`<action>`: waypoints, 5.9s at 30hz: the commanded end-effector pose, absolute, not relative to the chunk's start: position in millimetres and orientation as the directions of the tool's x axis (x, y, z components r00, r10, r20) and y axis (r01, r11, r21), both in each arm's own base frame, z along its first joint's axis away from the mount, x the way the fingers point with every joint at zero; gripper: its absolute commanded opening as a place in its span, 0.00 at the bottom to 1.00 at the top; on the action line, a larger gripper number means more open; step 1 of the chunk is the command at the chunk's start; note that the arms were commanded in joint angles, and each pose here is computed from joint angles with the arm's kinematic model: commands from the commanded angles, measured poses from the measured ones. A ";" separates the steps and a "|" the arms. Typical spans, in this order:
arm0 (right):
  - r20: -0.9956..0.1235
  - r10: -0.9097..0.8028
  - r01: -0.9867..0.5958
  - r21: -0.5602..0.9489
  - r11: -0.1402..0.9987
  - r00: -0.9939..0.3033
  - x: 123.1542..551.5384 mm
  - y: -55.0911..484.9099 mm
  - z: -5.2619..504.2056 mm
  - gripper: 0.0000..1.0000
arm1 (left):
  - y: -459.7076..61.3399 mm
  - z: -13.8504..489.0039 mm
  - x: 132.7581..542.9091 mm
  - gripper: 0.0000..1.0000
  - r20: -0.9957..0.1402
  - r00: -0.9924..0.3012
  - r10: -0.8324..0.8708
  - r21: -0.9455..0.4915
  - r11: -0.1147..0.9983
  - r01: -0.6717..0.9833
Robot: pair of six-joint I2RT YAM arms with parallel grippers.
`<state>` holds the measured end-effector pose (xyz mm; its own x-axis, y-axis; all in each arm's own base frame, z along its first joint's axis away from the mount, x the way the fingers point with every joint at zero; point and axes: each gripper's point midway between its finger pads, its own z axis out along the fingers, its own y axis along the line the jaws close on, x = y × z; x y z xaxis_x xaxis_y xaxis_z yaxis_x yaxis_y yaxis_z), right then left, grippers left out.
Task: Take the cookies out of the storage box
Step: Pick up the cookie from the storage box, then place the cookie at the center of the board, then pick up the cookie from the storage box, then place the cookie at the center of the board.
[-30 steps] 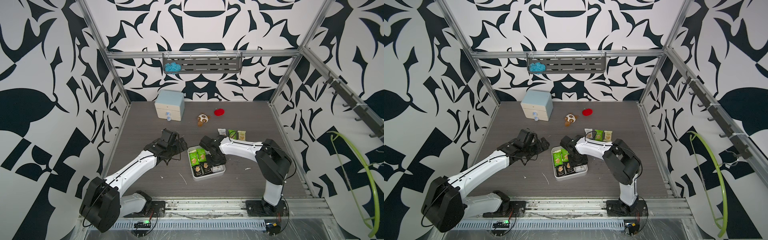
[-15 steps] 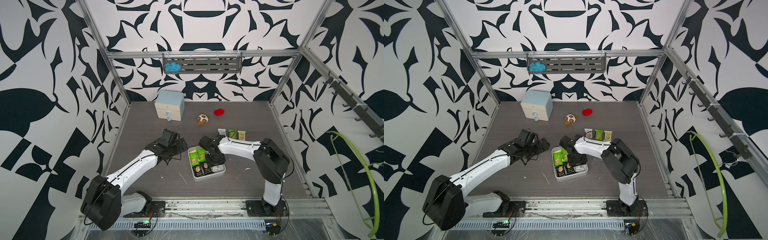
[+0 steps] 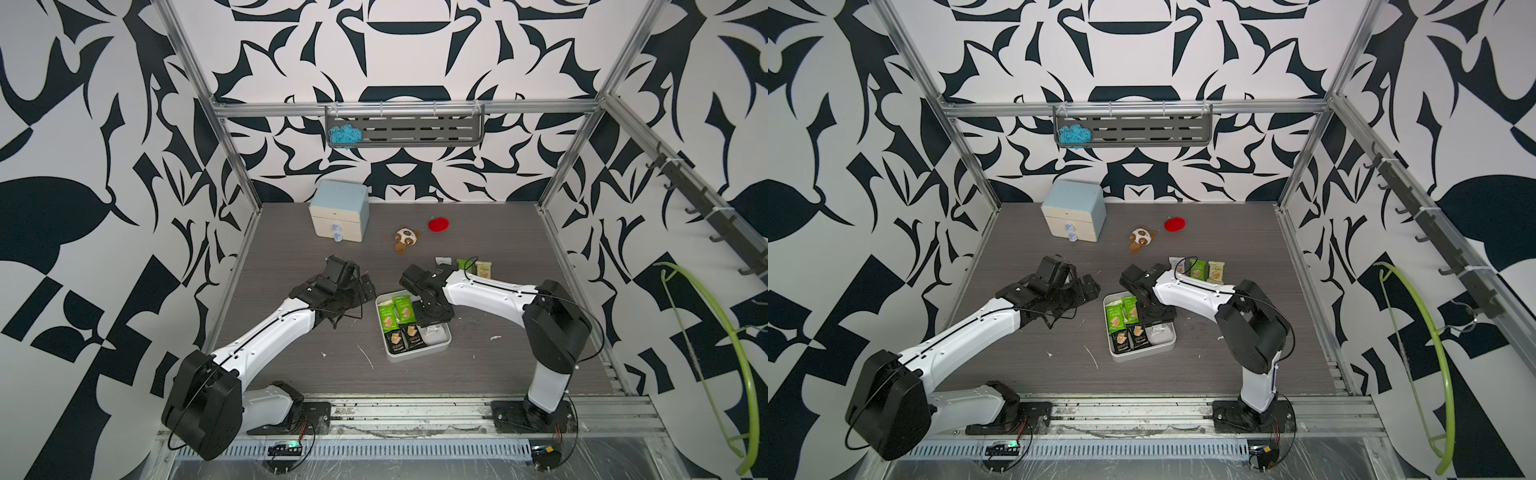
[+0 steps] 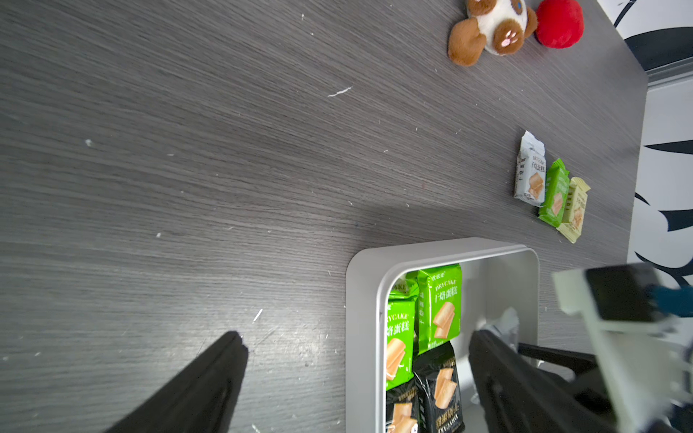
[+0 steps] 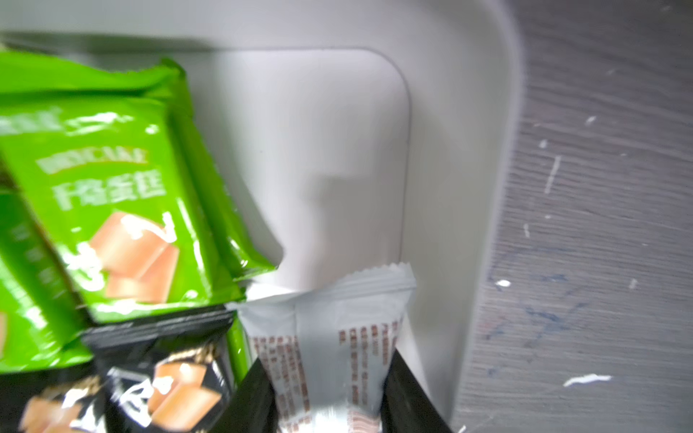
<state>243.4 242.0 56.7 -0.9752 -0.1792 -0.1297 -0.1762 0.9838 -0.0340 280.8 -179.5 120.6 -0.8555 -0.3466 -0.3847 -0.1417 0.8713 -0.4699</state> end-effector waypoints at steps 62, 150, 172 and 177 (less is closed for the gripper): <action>-0.216 0.134 0.127 0.046 0.991 -0.967 343.6 117.7 85.4 0.60 | -210.5 115.6 331.6 0.99 -0.365 -0.883 -0.295 -0.434 0.893 -0.118; -0.251 -0.199 -0.244 0.164 0.956 -0.947 284.1 316.5 97.0 0.45 | -132.1 113.7 273.7 0.99 -0.324 -0.829 -0.457 -0.495 0.828 -0.263; -0.315 0.061 -0.009 0.216 0.976 -0.947 294.1 190.0 137.1 0.43 | -195.4 134.8 306.7 0.99 -0.342 -0.879 -0.331 -0.513 0.850 -0.121; -0.290 0.172 0.133 0.148 0.980 -0.942 306.1 118.9 114.3 0.43 | -213.0 135.8 320.8 0.99 -0.341 -0.891 -0.300 -0.515 0.852 -0.090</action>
<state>308.0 148.1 125.2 -0.9389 0.1662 -0.3015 0.1056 0.9726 0.2071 312.2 -201.4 128.5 -0.8864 -0.3286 -0.3261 -0.1327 0.8552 -0.5011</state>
